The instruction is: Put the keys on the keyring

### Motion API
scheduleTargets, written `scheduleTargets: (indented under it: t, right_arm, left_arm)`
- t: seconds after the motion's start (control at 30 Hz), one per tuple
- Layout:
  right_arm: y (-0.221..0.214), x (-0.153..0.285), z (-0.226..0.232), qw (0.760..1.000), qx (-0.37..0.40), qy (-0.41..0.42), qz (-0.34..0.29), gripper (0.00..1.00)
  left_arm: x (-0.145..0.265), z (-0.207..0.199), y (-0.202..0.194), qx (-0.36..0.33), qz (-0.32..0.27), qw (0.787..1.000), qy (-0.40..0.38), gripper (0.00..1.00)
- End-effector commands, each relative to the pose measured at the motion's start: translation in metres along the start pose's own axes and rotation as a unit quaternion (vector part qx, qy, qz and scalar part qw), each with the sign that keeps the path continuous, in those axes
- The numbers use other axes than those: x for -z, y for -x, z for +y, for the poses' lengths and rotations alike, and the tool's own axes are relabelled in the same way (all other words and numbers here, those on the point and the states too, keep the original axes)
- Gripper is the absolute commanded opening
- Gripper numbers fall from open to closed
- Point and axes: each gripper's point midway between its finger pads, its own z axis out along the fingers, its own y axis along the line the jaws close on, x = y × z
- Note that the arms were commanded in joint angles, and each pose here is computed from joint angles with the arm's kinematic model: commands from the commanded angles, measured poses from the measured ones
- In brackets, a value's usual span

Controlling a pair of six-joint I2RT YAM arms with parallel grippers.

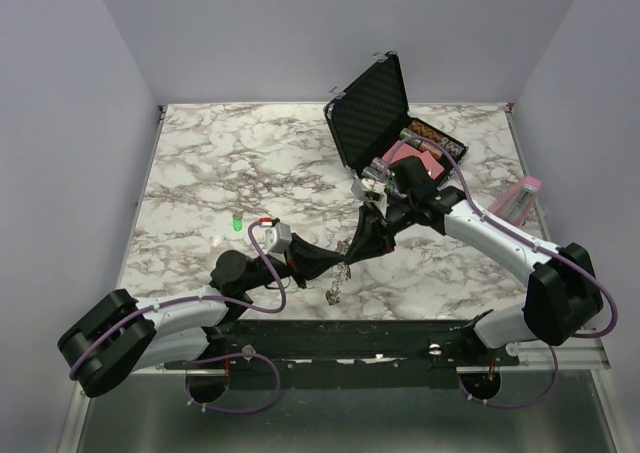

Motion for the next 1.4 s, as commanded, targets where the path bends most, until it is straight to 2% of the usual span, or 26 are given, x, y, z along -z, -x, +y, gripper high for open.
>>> scheduleTargets:
  t: [0.0,0.17,0.2,0.3,0.43,0.57,0.67,0.7,0.9,1.17,1.37]
  right_arm:
    - [0.005,-0.001,0.004,1.0,0.012,-0.002,0.001,0.13]
    - [0.007,-0.001,-0.001,1.0,0.0,-0.01,0.005,0.06]
    - [0.007,0.0,-0.001,1.0,0.0,-0.012,0.007,0.06]
    - [0.005,0.001,0.003,1.0,0.016,-0.004,0.013,0.01]
    - [0.004,0.001,0.004,1.0,0.019,-0.002,0.014,0.0]
    - [0.005,0.001,0.007,1.0,0.022,0.003,0.013,0.0]
    - [0.003,0.001,0.007,1.0,0.02,0.003,0.015,0.0]
    - [0.003,0.001,0.007,1.0,0.021,0.002,0.017,0.0]
    - [0.0,0.001,0.006,0.999,0.021,-0.001,0.025,0.0]
    - [-0.002,0.0,0.005,0.999,0.018,-0.002,0.029,0.0]
    - [-0.003,-0.002,0.005,0.999,0.016,0.001,0.031,0.0]
  left_arm:
    - [-0.007,0.001,0.018,-0.016,-0.026,1.0,0.004,0.0]
    - [-0.006,0.001,0.017,-0.017,-0.02,1.0,0.005,0.0]
    - [-0.006,-0.001,0.016,-0.017,-0.018,1.0,0.002,0.03]
    - [-0.003,-0.001,0.013,-0.018,-0.004,1.0,0.005,0.12]
    - [0.002,-0.003,0.011,-0.023,0.01,1.0,0.008,0.25]
    - [0.008,-0.005,0.013,-0.029,0.02,0.999,0.016,0.49]
    - [0.011,-0.005,0.016,-0.04,0.044,0.998,0.021,0.6]
    - [0.014,-0.004,0.01,-0.037,0.069,0.997,0.026,0.62]
    - [0.019,-0.013,0.015,-0.058,0.156,0.986,0.009,0.67]
    - [0.019,-0.016,0.007,-0.013,0.272,0.962,0.001,0.69]
    - [0.008,-0.02,0.006,0.014,0.299,0.954,-0.022,0.65]
